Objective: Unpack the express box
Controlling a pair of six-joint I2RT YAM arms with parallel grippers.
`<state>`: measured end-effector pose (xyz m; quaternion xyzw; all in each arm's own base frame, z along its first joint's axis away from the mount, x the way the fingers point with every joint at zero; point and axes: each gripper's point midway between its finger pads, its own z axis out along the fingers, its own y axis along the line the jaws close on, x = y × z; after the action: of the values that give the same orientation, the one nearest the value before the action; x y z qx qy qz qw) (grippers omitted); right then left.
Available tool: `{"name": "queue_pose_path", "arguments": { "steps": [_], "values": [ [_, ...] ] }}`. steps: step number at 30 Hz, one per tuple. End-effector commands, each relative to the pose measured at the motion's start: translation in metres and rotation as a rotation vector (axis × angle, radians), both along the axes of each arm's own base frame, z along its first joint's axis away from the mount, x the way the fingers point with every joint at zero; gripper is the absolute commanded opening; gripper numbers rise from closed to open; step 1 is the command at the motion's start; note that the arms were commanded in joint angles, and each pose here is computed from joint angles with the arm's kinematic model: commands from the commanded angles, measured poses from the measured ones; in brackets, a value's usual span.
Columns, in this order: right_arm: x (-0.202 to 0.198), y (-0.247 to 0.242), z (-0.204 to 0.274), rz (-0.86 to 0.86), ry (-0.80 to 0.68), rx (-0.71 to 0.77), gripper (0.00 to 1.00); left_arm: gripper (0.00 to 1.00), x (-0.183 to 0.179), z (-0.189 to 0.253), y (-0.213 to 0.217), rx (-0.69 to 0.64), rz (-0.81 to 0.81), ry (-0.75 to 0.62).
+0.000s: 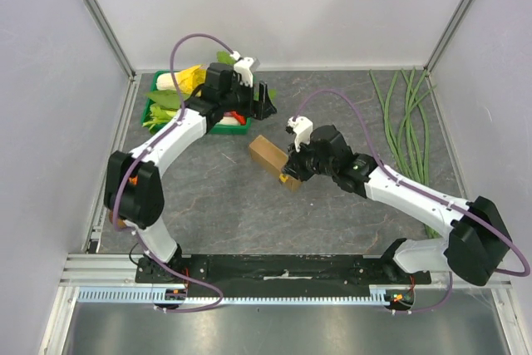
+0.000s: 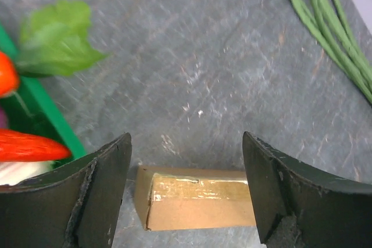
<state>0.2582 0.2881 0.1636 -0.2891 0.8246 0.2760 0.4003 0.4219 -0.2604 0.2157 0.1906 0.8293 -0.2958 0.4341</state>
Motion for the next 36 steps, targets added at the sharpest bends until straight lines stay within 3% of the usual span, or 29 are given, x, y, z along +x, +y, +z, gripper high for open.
{"name": "queue_pose_path", "arguments": {
  "steps": [1,15,22,29,36],
  "values": [
    [0.006,-0.001,0.001,-0.047,-0.035,0.022,0.00,0.82,-0.021,-0.027,-0.030,-0.056,-0.144,0.123],
    [0.016,-0.049,-0.021,-0.306,-0.057,-0.063,0.00,0.82,-0.066,-0.085,-0.053,-0.010,-0.363,0.181],
    [0.025,-0.068,-0.023,-0.427,-0.077,-0.078,0.00,0.82,-0.086,-0.092,-0.065,-0.010,-0.450,0.168],
    [0.051,-0.077,-0.018,-0.508,-0.092,-0.011,0.00,0.82,-0.097,-0.093,-0.073,0.005,-0.502,0.154],
    [0.055,-0.079,-0.010,-0.513,-0.075,0.044,0.00,0.83,-0.101,-0.105,-0.075,0.130,-0.537,0.079]
  ]
}}
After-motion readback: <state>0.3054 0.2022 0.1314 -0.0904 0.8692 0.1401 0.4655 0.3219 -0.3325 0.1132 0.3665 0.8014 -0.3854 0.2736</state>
